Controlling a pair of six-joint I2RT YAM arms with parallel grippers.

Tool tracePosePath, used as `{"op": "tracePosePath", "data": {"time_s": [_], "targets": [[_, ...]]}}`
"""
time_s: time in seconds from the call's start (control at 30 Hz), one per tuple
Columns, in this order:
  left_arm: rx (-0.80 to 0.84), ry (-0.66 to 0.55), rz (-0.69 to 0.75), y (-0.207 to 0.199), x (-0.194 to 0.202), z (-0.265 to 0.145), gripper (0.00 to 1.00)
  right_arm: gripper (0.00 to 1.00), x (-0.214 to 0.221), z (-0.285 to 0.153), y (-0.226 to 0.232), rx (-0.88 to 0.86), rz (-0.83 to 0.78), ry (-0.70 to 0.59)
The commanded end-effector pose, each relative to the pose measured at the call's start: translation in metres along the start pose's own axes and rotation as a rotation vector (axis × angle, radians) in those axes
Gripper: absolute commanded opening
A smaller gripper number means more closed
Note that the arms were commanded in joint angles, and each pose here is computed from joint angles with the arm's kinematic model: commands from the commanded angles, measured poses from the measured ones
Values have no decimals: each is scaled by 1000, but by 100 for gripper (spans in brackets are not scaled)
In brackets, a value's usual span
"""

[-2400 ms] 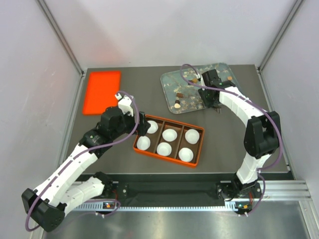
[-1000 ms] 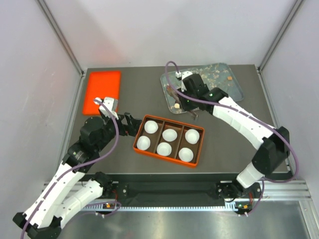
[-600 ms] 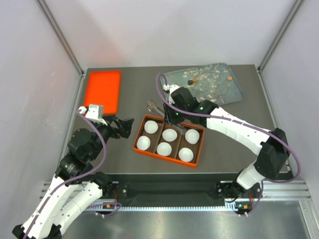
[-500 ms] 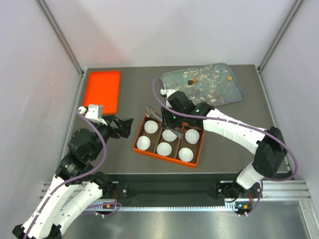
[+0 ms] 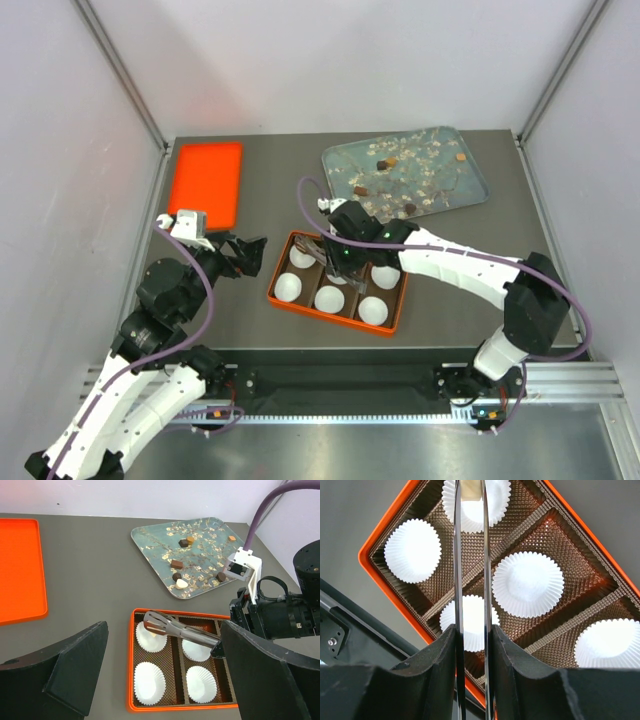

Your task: Pack the chocolate

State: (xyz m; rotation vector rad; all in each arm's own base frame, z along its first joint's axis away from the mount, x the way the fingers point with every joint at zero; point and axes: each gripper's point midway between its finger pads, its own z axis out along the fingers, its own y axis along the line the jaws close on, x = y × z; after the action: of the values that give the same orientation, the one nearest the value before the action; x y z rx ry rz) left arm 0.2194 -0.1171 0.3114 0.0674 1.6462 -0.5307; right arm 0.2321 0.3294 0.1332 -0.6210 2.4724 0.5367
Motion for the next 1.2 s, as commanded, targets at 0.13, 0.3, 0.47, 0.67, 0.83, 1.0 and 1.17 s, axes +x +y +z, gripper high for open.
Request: {"op": "tracePosePath", "data": {"time_s": [0.13,0.3,0.47,0.67,0.83,1.0,1.17], "targets": [[-8,-45,-11,1,-9,3,99,26,-4,5,10,1,-13,-28],[-11,-46,-11,1,-9,3,99,27,-5,4,9,18,-21,-25],[-13,-46,-15,1,-9,3,99,30,-7,3,7,35,-29,-26],[-19,-45,-10,3,-9,4,99,34,-7,5,10,31,-37,-22],[-20,-48,-10,3,-10,5,99,36,-10,6,10,29,-42,-23],[-19,-46,-10,2,-9,5,99,38,-13,5,12,27,-47,-31],[-18,-49,-10,2,-10,4,99,39,-22,1,13,34,-55,-52]]}}
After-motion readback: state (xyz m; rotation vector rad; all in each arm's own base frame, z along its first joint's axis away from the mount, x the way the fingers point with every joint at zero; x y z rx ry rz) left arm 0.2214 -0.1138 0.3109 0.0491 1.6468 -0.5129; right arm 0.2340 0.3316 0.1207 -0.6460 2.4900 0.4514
